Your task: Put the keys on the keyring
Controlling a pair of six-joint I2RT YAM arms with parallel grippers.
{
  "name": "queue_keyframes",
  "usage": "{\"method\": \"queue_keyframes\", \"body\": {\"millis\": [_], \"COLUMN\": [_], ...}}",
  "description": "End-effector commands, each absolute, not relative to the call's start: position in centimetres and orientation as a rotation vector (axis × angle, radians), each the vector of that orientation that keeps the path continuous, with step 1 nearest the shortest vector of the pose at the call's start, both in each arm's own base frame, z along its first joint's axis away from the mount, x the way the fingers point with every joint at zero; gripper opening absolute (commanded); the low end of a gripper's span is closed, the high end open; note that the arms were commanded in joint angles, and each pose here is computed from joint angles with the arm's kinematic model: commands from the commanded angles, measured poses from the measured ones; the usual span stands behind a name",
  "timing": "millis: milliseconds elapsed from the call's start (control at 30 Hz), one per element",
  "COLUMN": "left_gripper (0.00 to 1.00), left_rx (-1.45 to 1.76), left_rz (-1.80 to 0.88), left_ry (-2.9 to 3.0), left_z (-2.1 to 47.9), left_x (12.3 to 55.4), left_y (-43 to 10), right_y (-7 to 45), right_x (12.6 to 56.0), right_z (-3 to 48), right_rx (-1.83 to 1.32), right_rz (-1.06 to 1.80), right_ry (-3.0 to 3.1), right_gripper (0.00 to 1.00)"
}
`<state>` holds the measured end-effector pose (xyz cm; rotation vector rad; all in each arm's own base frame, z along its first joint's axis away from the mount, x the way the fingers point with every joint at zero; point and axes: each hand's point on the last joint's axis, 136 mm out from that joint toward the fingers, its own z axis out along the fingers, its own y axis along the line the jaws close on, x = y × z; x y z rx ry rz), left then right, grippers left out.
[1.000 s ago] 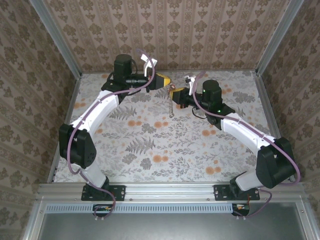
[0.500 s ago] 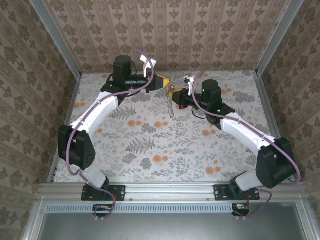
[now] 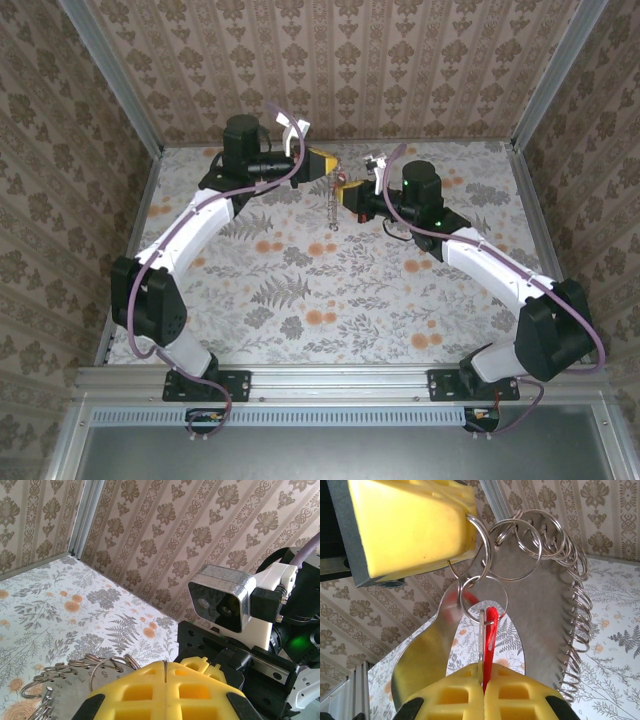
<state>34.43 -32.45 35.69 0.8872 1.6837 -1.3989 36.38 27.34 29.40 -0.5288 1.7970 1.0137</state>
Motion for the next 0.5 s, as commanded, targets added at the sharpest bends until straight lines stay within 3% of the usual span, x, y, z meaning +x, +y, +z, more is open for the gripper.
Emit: {"method": "queue_keyframes", "body": {"millis": [0,467], "left_gripper": [0.00,0.00], "left_rx": [0.897,0.830], "left_rz": [-1.376,-1.394], "left_ry": [1.568,1.573], "left_z": [38.9,38.0], "left_x": [33.6,33.9], "left_y": [-32.1,-31.9], "right_y": [28.1,30.7], "right_x": [34.8,35.7], "right_z": [29.3,29.7], "right_rx": [-0.584,-0.622], "right_rz": [1.049,1.080], "right_ry": [1.807,1.807], "right_gripper": [0.00,0.00]}}
